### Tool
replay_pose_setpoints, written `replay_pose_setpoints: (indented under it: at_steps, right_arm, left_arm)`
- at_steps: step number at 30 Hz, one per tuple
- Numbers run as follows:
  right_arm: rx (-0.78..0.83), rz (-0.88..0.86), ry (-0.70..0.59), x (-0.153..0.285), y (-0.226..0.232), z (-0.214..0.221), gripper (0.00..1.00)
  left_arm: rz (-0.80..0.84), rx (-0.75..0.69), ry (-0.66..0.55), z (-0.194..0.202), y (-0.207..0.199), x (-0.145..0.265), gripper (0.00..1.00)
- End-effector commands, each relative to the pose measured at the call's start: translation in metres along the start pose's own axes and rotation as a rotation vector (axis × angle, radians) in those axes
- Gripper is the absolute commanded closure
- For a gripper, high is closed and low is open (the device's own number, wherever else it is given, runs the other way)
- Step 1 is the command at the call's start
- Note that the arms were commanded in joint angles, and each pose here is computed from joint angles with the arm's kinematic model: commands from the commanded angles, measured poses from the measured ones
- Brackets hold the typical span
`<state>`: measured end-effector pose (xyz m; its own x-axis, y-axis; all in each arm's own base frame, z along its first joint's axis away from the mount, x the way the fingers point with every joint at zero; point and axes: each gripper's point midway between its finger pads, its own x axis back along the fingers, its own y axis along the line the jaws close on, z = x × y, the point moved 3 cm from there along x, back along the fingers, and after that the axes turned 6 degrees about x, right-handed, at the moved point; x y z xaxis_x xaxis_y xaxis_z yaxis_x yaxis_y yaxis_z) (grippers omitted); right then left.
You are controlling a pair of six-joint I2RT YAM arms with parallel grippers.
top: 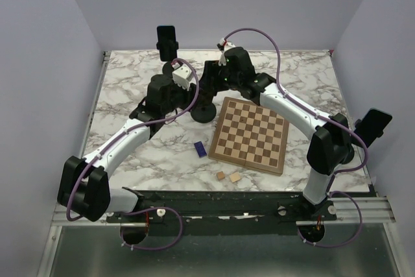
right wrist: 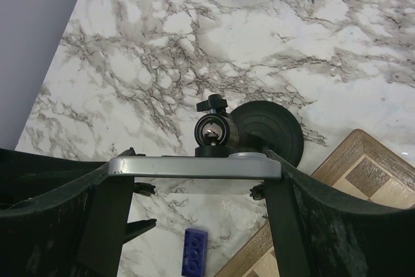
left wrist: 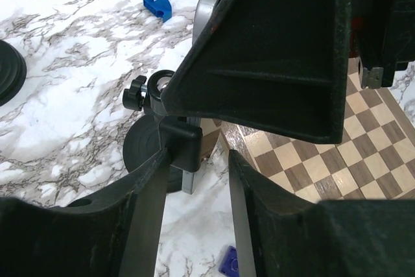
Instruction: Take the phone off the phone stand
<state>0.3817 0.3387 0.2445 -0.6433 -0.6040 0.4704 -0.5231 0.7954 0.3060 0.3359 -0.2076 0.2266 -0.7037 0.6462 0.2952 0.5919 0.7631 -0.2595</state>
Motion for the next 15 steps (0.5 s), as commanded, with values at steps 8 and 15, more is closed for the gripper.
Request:
replay_pose_setpoints:
  at_steps: [8,15]
  right_arm:
    - [-0.025,-0.133,0.041,0.001,0.041,0.007,0.99]
    - [-0.018,-0.135,0.054,-0.001,0.042,0.007,0.99]
  left_arm:
    - [-0.154,0.028,-0.042,-0.014,0.02,0.012,0.28]
    - [-0.098,0.034,-0.066,-0.019,0.008,0.02,0.25]
